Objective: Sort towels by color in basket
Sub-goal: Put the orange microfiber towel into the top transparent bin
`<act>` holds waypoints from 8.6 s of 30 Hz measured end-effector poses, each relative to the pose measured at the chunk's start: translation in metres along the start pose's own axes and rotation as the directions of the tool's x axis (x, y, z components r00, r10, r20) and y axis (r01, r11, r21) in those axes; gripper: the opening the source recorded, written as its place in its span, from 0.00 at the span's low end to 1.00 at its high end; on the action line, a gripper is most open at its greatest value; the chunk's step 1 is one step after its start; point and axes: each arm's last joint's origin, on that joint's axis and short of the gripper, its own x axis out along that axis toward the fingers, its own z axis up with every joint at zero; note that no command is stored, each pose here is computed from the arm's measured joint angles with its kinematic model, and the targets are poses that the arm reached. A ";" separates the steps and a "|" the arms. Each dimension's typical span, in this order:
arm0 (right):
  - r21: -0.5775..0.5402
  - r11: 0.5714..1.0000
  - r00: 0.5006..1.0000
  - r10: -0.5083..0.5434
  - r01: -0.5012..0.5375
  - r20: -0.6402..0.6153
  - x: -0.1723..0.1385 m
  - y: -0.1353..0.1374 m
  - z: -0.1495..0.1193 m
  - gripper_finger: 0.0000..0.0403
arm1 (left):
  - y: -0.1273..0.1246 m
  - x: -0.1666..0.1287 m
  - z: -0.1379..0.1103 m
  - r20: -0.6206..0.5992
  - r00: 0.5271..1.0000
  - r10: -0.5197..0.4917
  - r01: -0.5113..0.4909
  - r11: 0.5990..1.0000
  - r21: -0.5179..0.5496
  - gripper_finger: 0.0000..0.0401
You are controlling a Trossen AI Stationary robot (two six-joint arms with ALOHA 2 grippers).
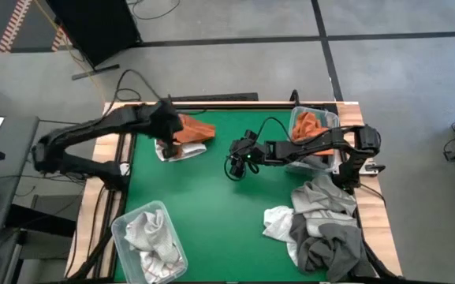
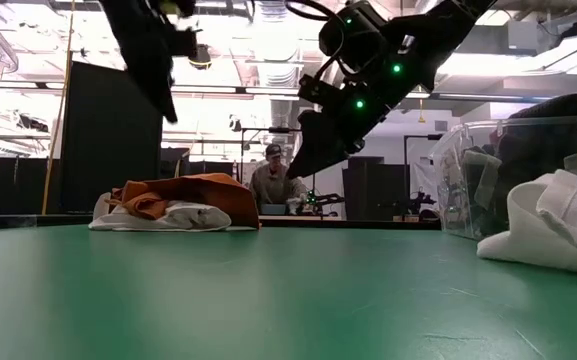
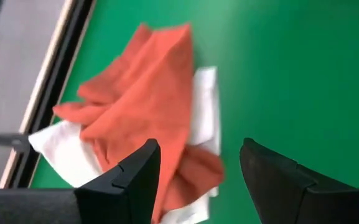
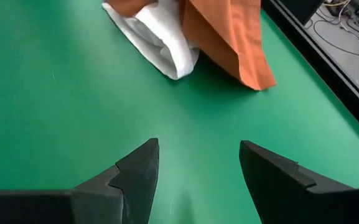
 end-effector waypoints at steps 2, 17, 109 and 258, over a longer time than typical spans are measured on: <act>-0.002 1.000 1.000 0.002 -0.002 -0.001 0.000 0.001 0.000 0.62 | 0.009 0.015 0.003 -0.054 0.999 0.006 -0.005 1.000 0.006 0.52; -0.035 0.998 0.999 0.045 -0.045 0.006 -0.007 0.019 -0.001 0.62 | 0.046 0.093 0.048 -0.216 0.976 -0.036 0.035 0.999 -0.009 0.78; -0.396 0.533 0.480 0.846 -0.748 0.231 -0.061 0.186 -0.019 0.62 | 0.054 0.036 0.117 -0.439 0.896 -0.064 0.085 0.996 0.030 0.00; -0.278 0.883 0.906 0.291 -0.378 -0.308 -0.193 0.273 0.030 0.62 | -0.124 0.085 0.088 -0.359 0.927 -0.104 0.235 0.910 0.343 0.36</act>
